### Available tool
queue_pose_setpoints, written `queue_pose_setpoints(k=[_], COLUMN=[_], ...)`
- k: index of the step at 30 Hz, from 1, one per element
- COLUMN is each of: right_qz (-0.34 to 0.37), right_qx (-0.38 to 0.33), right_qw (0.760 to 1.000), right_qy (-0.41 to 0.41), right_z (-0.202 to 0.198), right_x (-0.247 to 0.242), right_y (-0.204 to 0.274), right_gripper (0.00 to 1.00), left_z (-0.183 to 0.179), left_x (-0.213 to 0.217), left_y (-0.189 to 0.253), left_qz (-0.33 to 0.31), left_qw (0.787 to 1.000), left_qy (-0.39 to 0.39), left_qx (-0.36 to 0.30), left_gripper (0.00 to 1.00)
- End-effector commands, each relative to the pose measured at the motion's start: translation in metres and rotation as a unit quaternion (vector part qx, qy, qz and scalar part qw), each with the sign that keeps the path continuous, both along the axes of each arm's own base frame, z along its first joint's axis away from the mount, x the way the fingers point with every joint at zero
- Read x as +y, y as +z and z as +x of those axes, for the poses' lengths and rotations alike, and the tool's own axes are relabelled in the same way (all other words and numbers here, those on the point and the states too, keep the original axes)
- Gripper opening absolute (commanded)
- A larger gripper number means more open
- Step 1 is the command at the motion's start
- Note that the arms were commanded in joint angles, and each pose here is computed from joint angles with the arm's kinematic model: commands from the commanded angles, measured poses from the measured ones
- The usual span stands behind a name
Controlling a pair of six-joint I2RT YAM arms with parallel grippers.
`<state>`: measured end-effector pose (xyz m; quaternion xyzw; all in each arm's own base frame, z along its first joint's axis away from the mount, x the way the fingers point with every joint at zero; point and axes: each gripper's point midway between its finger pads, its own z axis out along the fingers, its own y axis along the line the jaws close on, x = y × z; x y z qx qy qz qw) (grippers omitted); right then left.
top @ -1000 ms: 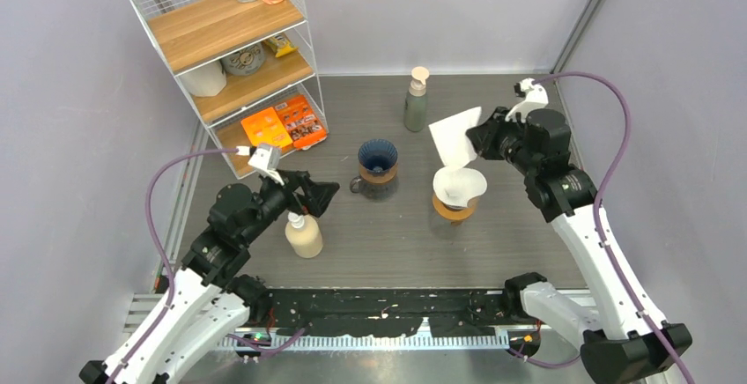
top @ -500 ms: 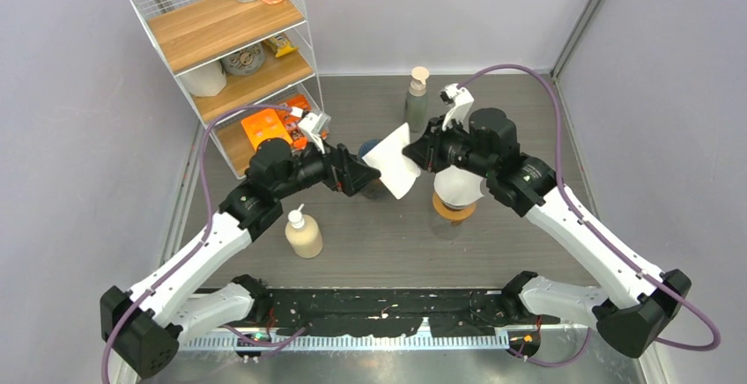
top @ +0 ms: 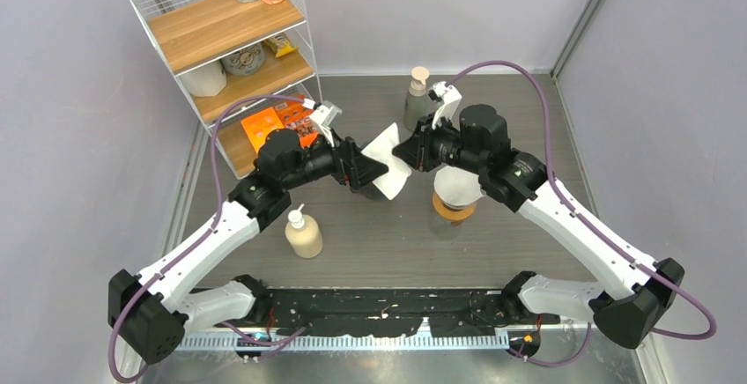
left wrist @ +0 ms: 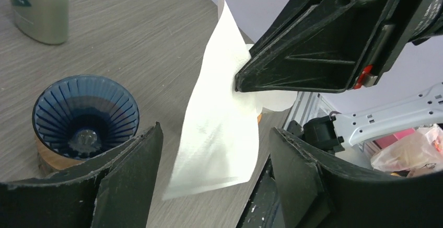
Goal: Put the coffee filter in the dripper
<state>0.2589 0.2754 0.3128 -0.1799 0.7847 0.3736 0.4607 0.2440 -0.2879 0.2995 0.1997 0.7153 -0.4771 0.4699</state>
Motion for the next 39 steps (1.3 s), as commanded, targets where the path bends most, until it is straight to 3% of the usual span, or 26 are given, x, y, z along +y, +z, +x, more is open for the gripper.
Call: queue_pose_setpoints(k=[1,6,11,13,15,18,21,24,27,33,39], right_qz=[0.046,0.049,0.047,0.050,0.051,0.055,0.051,0.030,0.021,0.039,0.061], right_qx=[-0.052,-0.055,-0.045,-0.050,-0.058,-0.075,-0.084,-0.099,-0.104,-0.097,-0.077], right_qw=[0.997,0.997,0.998,0.997,0.997,0.995,0.991,0.985,0.986,0.995,0.994], right_qy=[0.028,0.033,0.026,0.016,-0.001,-0.048,-0.092,-0.138,-0.127,0.006,0.049], right_z=[-0.013,-0.017,-0.020,-0.021,-0.023,-0.022,-0.021,-0.014,-0.017,-0.042,-0.048], right_x=[0.003,0.002,-0.002,-0.007,-0.016,-0.036,-0.055,-0.074,-0.074,-0.035,-0.018], right_y=[0.039,0.041,0.031,0.030,0.030,0.033,0.026,0.018,0.013,0.012,0.008], right_gripper=[0.17,0.18,0.23,0.30,0.44,0.77,0.95,0.99,0.99,1.00,0.99], left_z=[-0.008,-0.011,-0.012,-0.014,-0.018,-0.027,-0.036,-0.047,-0.063,-0.081,-0.074], left_x=[-0.007,-0.007,-0.003,-0.002,-0.001,0.002,0.007,0.013,0.014,0.018,0.022], left_y=[0.034,0.036,0.037,0.035,0.034,0.035,0.038,0.041,0.043,0.052,0.052], left_qz=[-0.035,-0.040,-0.044,-0.043,-0.043,-0.045,-0.043,-0.047,-0.058,-0.083,-0.074], left_qw=[0.998,0.998,0.998,0.998,0.997,0.996,0.994,0.991,0.986,0.978,0.980], left_qy=[-0.031,-0.036,-0.027,-0.028,-0.035,-0.046,-0.054,-0.064,-0.092,-0.119,-0.092], left_qx=[-0.043,-0.041,-0.045,-0.047,-0.053,-0.068,-0.088,-0.108,-0.126,-0.152,-0.158], left_gripper=[0.73,0.47,0.00,0.00,0.00,0.00,0.00,0.00,0.00,0.00,0.00])
